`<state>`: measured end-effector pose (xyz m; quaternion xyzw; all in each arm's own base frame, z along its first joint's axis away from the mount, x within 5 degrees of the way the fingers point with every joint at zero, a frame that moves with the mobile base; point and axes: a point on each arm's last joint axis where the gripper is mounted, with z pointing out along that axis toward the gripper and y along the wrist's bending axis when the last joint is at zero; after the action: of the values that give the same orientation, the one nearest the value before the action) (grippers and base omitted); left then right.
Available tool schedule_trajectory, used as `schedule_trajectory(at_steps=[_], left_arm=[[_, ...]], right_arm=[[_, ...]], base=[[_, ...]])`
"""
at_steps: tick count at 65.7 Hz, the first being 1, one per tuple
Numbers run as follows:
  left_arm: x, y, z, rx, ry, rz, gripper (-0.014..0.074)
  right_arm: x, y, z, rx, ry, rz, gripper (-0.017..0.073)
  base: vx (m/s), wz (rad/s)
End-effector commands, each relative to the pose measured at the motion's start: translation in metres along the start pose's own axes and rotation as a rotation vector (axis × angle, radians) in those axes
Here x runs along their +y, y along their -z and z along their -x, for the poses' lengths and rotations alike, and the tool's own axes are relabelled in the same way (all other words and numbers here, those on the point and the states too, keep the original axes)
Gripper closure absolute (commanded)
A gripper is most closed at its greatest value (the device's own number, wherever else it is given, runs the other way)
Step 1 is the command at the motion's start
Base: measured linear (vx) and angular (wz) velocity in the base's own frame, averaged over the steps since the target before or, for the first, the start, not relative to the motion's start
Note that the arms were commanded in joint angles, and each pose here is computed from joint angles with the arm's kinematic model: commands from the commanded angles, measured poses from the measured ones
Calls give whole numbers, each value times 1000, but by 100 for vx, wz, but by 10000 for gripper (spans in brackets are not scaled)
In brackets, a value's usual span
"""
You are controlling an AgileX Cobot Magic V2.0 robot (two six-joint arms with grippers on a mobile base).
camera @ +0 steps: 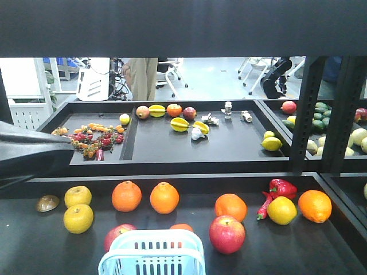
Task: Pick three apples into basket with both arms
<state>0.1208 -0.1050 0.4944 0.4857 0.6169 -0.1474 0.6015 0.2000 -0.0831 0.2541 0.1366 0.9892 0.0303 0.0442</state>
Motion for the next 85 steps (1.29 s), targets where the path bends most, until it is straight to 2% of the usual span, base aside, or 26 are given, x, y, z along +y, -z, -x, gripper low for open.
schedule_trajectory(at_steps=[1,9,20,43,69,85], left_arm=[[3,8,13,-84,16,46,601],[3,8,13,-84,16,46,601],[3,8,13,-84,16,46,601],[3,8,13,-84,16,46,601],[3,8,13,-84,16,46,601],[3,8,13,-84,16,46,601]], right_arm=[[-4,11,7,-118,0,-49,-160],[-7,4,15,-132,-33,-58,-152],[-11,-22,28,-52,-40,-47,-145],[-18,-60,49,-12,-45,-47,-127],[-19,-48,61,-16,-45,-48,-105],[-22,-48,62,-23,-24,-75,-99]], base=[[0,0],[0,0],[0,0],[0,0],[0,0],[0,0]])
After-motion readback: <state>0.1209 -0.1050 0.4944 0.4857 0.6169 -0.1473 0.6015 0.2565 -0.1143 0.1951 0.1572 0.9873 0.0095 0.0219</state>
